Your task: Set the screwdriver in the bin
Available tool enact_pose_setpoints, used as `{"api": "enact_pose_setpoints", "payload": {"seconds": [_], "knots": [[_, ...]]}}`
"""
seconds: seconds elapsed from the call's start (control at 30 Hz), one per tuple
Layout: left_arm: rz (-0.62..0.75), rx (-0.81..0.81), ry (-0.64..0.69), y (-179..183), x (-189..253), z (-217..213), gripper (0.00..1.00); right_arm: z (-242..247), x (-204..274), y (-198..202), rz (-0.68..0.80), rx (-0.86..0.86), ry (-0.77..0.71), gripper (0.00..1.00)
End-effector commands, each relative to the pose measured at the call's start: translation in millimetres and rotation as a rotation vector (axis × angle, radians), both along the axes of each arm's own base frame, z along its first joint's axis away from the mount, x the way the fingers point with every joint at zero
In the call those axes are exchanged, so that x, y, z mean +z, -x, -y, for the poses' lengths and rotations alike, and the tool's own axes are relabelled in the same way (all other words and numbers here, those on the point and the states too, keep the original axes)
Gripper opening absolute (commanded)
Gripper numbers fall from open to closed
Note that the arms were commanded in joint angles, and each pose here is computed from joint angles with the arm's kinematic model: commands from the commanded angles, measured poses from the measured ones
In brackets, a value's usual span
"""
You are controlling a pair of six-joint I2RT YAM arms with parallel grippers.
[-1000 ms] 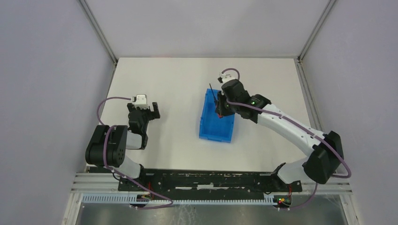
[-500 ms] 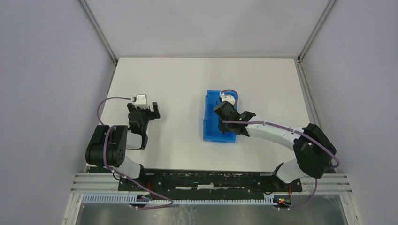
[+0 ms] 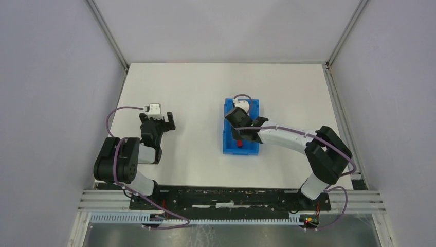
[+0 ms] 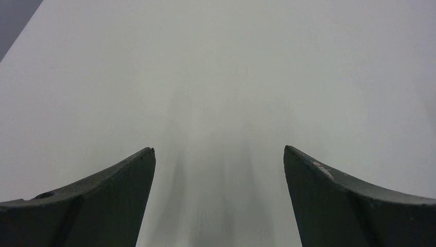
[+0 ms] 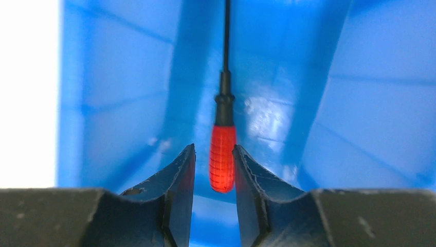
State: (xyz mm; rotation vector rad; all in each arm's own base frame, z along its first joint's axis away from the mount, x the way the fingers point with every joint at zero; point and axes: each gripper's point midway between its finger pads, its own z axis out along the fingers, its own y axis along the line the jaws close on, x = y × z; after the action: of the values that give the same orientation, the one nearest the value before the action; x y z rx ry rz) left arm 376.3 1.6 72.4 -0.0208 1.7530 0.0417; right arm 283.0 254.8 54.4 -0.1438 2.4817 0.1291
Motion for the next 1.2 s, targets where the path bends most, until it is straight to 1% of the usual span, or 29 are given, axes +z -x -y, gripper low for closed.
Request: {"api": "enact_pose_setpoints", "payload": {"seconds": [0.0, 0.17, 0.27, 0.3, 0.33, 0.4, 0.43, 0.5, 0.6, 0.7, 0.77, 0.87, 1.03, 1.1, 1.17], "knots": [[0.053, -0.002, 0.032, -4, 15, 1, 1.00, -23, 61, -21, 0.136, 0.008, -0.057, 0.39], [0.052, -0.001, 0.032, -4, 15, 1, 1.00, -21, 123, -22, 0.238, 0.029, -0.110, 0.40], [0.053, -0.001, 0.032, -4, 15, 1, 1.00, -9, 173, -18, 0.332, 0.064, -0.136, 0.47], [0.053, -0.002, 0.032, -4, 15, 1, 1.00, -2, 190, -15, 0.369, 0.078, -0.138, 0.52], [0.053, -0.002, 0.032, -4, 15, 1, 1.00, 8, 202, -13, 0.403, 0.085, -0.128, 0.60], [0.053, -0.001, 0.032, -4, 15, 1, 1.00, 38, 225, -9, 0.477, 0.072, -0.068, 0.83], [0.053, -0.003, 0.032, -4, 15, 1, 1.00, 59, 232, -7, 0.511, 0.034, -0.031, 0.97], [0.053, -0.002, 0.031, -4, 15, 1, 1.00, 103, 234, -3, 0.552, -0.043, 0.044, 0.98], [0.053, -0.002, 0.032, -4, 15, 1, 1.00, 164, 225, 5, 0.587, -0.150, 0.111, 0.98], [0.053, -0.002, 0.032, -4, 15, 1, 1.00, 201, 208, 17, 0.627, -0.215, 0.131, 0.98], [0.053, -0.002, 0.032, -4, 15, 1, 1.00, 211, 194, 25, 0.644, -0.235, 0.134, 0.98], [0.053, -0.002, 0.032, -4, 15, 1, 1.00, 221, 158, 36, 0.603, -0.262, 0.150, 0.98], [0.053, -0.001, 0.032, -4, 15, 1, 1.00, 213, 101, 43, 0.521, -0.238, 0.112, 0.98], [0.054, -0.002, 0.032, -4, 15, 1, 1.00, 212, 91, 43, 0.518, -0.234, 0.109, 0.98], [0.053, -0.002, 0.032, -4, 15, 1, 1.00, 206, 89, 41, 0.532, -0.194, 0.103, 0.98]]}}
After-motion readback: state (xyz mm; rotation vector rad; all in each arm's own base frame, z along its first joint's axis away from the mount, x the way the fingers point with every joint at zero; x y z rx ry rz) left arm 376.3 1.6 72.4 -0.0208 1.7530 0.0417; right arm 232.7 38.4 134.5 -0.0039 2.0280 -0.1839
